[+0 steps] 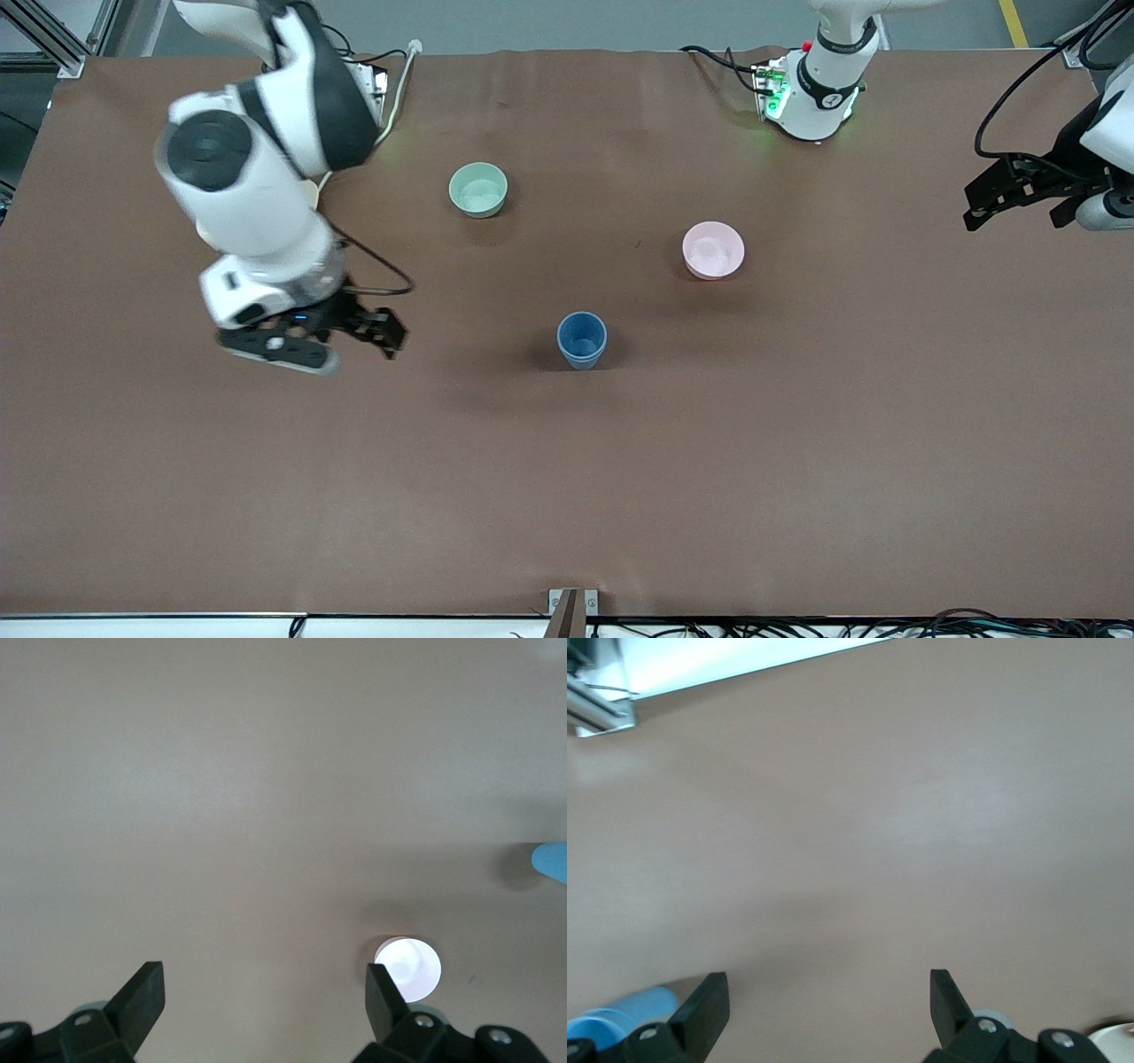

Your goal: Stack blue cups with both arms

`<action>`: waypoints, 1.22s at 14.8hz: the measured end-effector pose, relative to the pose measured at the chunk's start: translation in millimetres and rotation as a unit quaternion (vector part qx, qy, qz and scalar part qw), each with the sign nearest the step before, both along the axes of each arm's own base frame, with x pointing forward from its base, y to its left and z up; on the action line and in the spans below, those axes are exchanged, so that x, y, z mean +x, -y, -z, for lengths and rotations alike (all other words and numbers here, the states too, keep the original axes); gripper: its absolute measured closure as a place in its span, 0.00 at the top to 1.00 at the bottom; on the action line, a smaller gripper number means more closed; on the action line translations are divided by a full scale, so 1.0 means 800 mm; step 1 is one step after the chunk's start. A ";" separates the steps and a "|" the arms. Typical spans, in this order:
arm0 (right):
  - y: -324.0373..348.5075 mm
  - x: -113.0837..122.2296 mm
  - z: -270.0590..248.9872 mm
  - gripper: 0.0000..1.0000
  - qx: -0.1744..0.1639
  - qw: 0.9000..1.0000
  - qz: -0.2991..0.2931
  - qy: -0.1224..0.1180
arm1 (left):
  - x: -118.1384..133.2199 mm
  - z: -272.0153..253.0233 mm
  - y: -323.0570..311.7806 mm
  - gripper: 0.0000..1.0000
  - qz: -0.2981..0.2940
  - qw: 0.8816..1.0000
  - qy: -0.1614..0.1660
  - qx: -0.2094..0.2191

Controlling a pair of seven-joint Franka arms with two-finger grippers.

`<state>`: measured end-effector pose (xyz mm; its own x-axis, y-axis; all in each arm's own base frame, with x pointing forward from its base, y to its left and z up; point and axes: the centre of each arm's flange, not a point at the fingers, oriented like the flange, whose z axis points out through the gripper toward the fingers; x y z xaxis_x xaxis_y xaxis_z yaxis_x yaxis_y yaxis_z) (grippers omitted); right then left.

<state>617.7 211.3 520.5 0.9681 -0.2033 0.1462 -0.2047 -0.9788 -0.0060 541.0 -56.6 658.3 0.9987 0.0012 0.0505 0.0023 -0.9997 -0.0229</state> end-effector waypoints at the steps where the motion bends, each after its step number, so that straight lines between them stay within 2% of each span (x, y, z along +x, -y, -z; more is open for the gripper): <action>1: 0.038 -0.003 -0.005 1.00 -0.006 1.000 -0.008 -0.009 | 0.000 0.000 0.001 1.00 0.000 1.000 0.000 0.000; 5: 0.197 -0.027 -0.035 1.00 -0.020 0.999 -0.018 -0.045 | -0.002 0.002 0.002 1.00 0.001 1.000 -0.007 0.001; 9: 0.296 -0.061 -0.086 1.00 -0.022 0.998 -0.027 -0.058 | -0.003 0.003 0.003 1.00 0.012 1.000 -0.012 0.002; 12: 0.323 -0.086 -0.148 1.00 -0.021 0.997 -0.037 -0.068 | -0.003 0.003 0.003 1.00 0.032 0.999 -0.012 0.002; 15: 0.319 -0.107 -0.210 1.00 -0.016 0.997 -0.039 -0.066 | -0.003 0.003 0.003 1.00 0.035 0.999 -0.012 0.003; 18: 0.322 -0.113 -0.209 1.00 0.013 0.996 -0.037 -0.084 | -0.004 0.001 0.003 1.00 0.035 0.999 -0.011 0.002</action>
<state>526.9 -46.0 688.0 0.9910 -0.1319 -0.0236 -0.1320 -0.9912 -0.0036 538.2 -59.1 657.7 0.9972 -0.0695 0.0280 -0.0687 -0.9973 -0.0270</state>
